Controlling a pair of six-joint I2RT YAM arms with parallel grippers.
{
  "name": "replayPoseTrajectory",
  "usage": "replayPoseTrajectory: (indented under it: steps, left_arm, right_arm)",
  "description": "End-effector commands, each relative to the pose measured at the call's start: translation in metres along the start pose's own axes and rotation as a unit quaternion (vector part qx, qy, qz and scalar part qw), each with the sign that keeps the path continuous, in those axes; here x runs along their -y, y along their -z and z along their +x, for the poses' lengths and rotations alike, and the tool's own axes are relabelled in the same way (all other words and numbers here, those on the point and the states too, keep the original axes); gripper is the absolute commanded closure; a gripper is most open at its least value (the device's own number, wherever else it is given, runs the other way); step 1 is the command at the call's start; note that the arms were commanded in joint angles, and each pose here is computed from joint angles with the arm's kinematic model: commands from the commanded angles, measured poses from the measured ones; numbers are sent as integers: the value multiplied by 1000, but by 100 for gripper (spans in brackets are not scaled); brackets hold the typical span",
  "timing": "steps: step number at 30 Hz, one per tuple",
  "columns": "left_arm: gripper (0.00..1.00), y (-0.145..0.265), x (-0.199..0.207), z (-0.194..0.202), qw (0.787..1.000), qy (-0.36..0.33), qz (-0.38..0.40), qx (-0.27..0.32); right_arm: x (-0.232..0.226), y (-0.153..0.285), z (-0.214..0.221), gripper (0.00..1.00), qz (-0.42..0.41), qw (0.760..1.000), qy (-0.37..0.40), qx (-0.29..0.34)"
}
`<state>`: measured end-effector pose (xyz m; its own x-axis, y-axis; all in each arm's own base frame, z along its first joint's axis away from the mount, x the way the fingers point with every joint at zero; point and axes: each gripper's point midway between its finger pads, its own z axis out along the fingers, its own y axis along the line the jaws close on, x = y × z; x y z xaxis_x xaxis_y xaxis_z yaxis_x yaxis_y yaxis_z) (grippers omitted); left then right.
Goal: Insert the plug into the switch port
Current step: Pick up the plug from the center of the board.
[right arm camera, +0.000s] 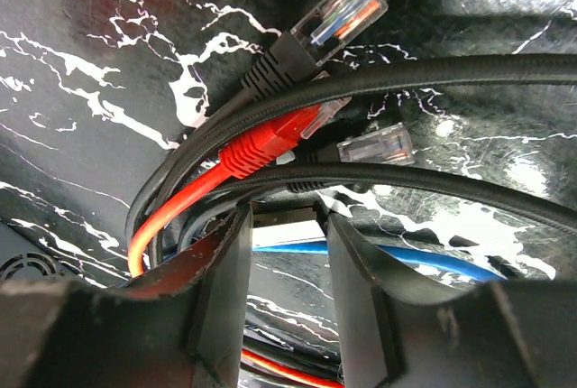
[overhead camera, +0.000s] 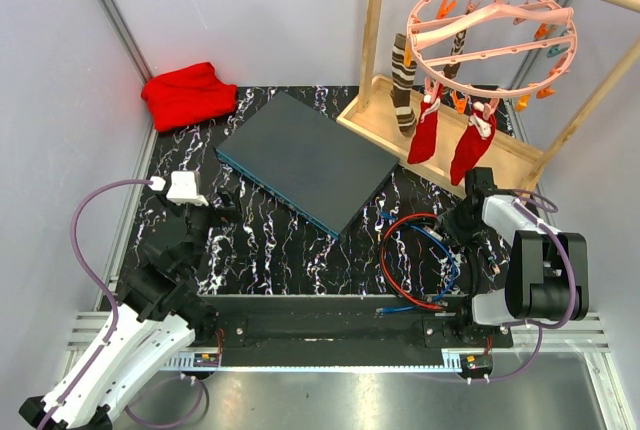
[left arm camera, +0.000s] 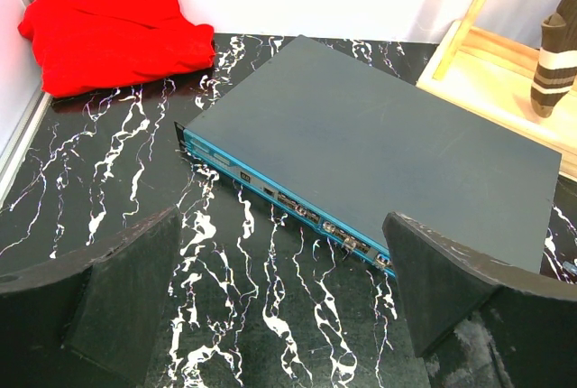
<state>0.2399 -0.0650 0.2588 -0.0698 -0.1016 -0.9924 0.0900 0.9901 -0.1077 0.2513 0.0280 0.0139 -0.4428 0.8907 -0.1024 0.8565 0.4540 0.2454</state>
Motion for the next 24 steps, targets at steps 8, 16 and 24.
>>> replayPoseTrajectory:
  steps: [8, 16, 24]
  left_arm:
    - [1, 1, -1, -13, 1000, 7, -3, 27]
    - [1, 1, -1, -12, 1000, 7, -3, 26]
    - [1, 1, -2, -12, 1000, 6, -5, 25]
  right_arm:
    - [-8, -8, -14, 54, 7, 1000, -9, 26]
    - [-32, -11, -50, 54, 19, 996, 40, 75]
    - [-39, 5, -54, 52, 14, 995, 65, 79]
